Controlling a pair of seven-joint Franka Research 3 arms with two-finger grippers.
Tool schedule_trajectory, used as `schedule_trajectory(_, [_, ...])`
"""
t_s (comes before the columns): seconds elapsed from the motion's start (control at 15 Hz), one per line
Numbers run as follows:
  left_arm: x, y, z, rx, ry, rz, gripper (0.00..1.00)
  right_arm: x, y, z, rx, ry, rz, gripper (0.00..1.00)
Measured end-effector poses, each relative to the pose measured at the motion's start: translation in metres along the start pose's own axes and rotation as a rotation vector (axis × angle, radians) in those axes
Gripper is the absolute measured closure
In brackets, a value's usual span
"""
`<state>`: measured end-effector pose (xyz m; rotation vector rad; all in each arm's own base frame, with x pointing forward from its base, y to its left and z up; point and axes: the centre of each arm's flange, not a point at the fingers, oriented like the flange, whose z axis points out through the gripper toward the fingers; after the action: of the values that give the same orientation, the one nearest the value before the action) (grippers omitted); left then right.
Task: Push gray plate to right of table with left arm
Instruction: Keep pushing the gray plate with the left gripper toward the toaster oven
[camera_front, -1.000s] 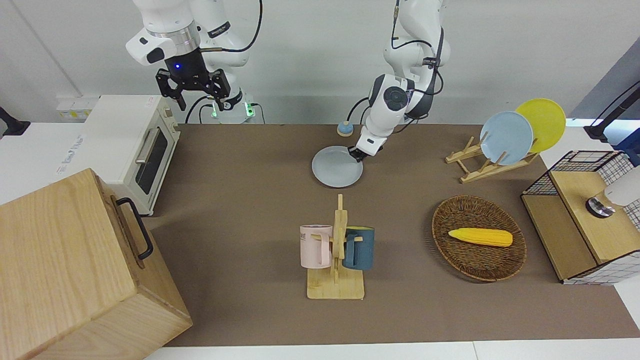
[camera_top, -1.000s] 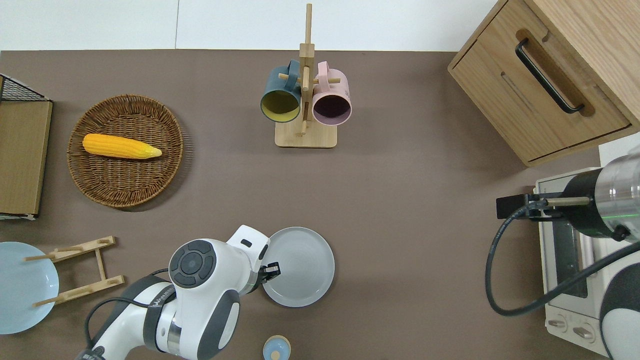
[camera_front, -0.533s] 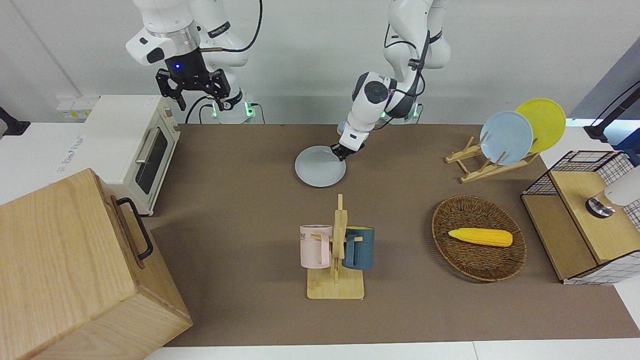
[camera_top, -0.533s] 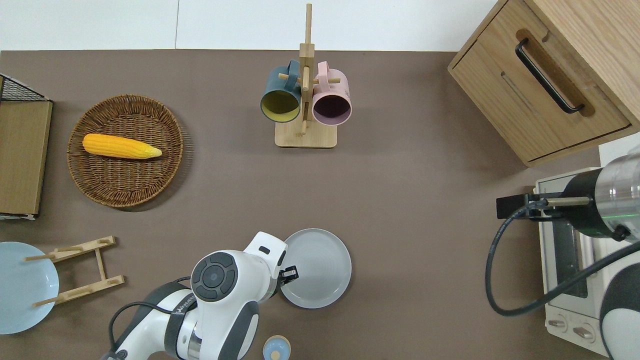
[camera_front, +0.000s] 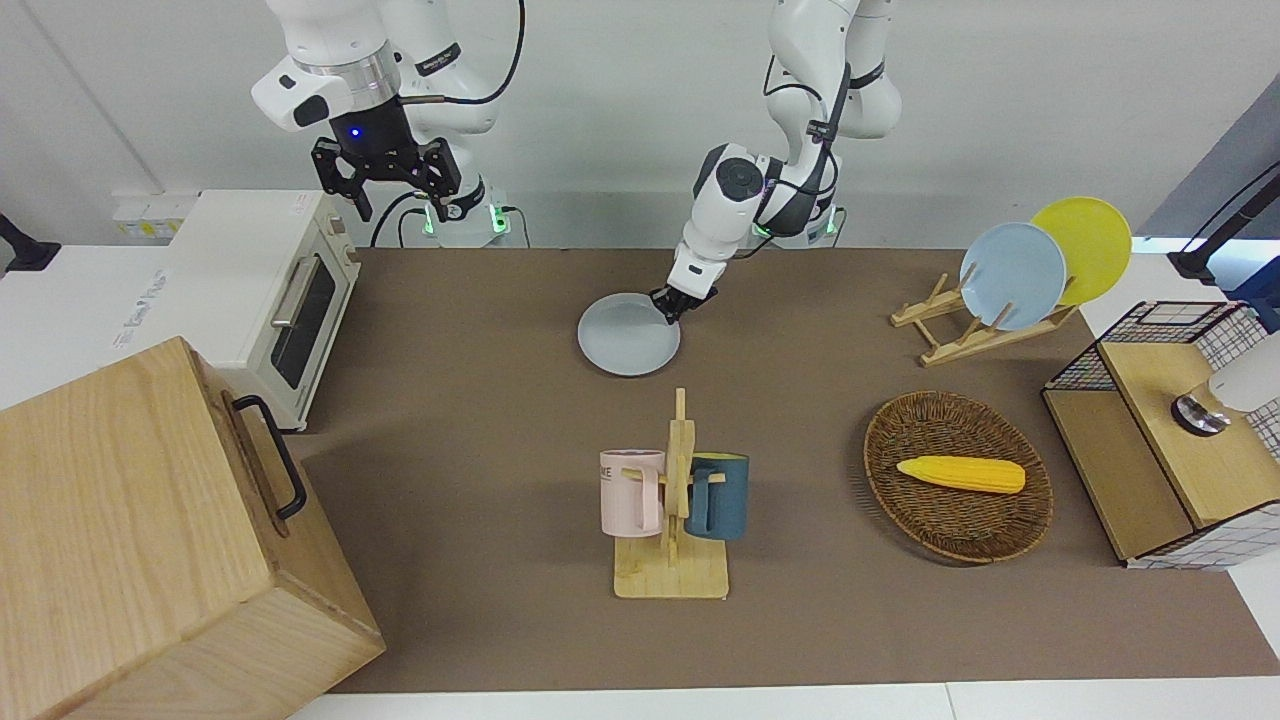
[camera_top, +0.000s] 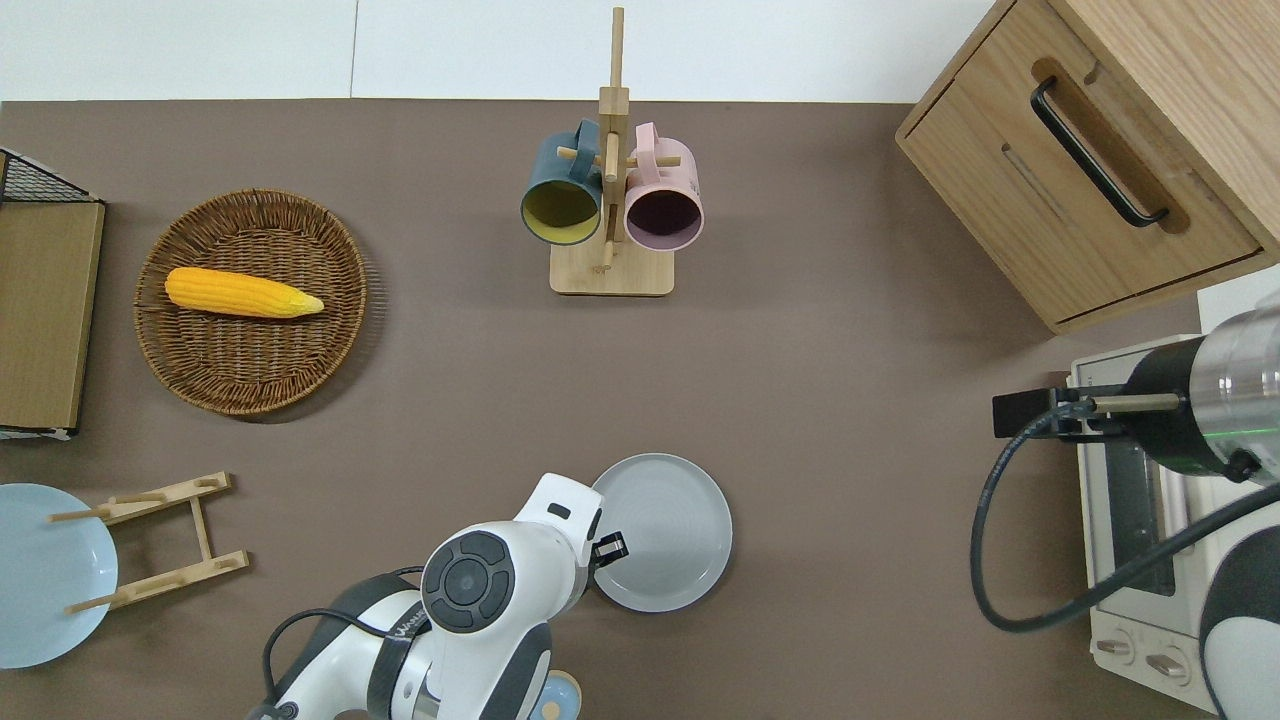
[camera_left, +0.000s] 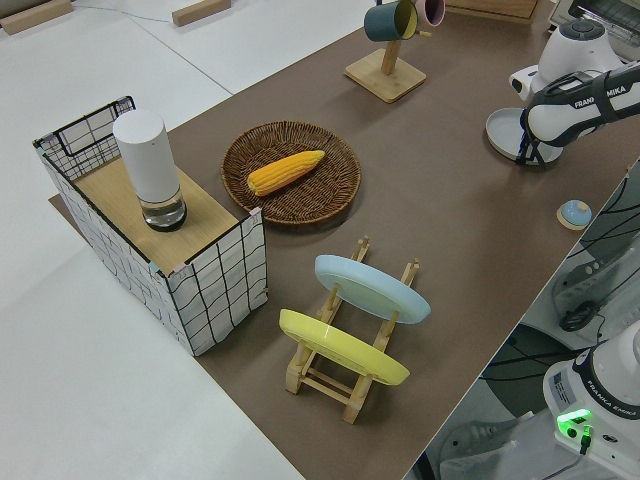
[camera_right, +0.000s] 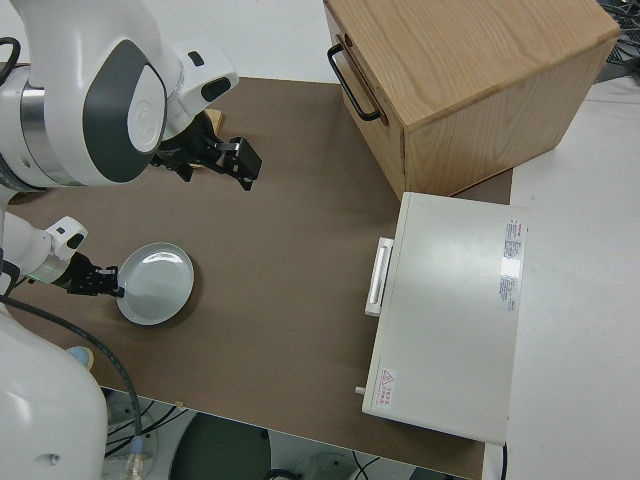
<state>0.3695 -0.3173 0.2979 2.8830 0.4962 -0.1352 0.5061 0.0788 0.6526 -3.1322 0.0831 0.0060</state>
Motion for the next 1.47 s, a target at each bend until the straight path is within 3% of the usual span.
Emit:
schedule_trajectory(0.4, [-0.007,0.018,0.005,-0.029,0.01,-0.036,0.97,0.0,0.0,0.0,0.0,0.0,0.0,0.0])
schedule_trajectory(1.2, [-0.014,0.057,0.016,-0.083,0.007,-0.01,0.97,0.0,0.0,0.0,0.0,0.0,0.0,0.0])
schedule_trajectory(1.47, [-0.021,0.069,0.02,-0.097,0.004,-0.022,0.97,0.0,0.0,0.0,0.0,0.0,0.0,0.0])
